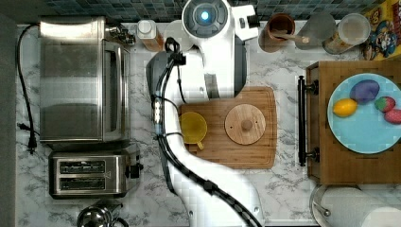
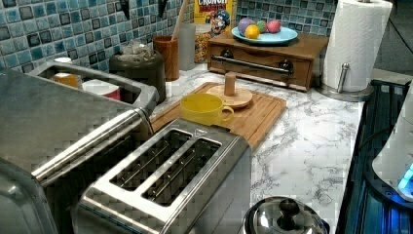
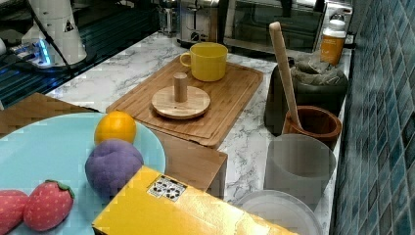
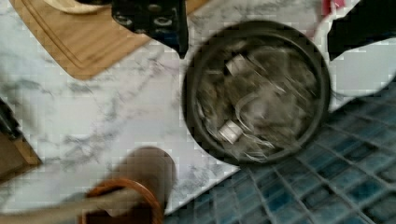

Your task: Get a tea bag.

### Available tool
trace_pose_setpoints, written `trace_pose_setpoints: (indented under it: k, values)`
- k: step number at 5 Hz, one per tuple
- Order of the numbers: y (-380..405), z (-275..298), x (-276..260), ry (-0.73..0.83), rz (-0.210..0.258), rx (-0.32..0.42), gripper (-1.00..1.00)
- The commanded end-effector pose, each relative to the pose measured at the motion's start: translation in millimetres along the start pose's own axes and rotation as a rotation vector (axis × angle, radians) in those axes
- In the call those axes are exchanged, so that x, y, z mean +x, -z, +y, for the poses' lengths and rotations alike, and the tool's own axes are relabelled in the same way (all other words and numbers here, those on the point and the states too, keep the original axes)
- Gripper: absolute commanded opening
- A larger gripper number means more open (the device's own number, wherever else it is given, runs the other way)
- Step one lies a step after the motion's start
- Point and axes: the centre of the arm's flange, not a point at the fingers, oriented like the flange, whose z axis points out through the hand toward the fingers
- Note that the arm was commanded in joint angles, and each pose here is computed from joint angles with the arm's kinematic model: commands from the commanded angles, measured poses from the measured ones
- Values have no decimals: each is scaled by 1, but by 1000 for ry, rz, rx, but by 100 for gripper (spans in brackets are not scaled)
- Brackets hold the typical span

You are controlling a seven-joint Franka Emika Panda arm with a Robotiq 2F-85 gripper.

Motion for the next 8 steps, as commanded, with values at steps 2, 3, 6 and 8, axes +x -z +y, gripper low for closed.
trace_pose_setpoints:
  k: [2, 3, 6, 8]
  values:
    - [30, -26, 44, -76, 55, 18, 100]
    - [26, -32, 46, -70, 67, 33, 100]
    - [8, -36, 53, -133, 82, 66, -100]
    - [9, -37, 56, -138, 79, 49, -100]
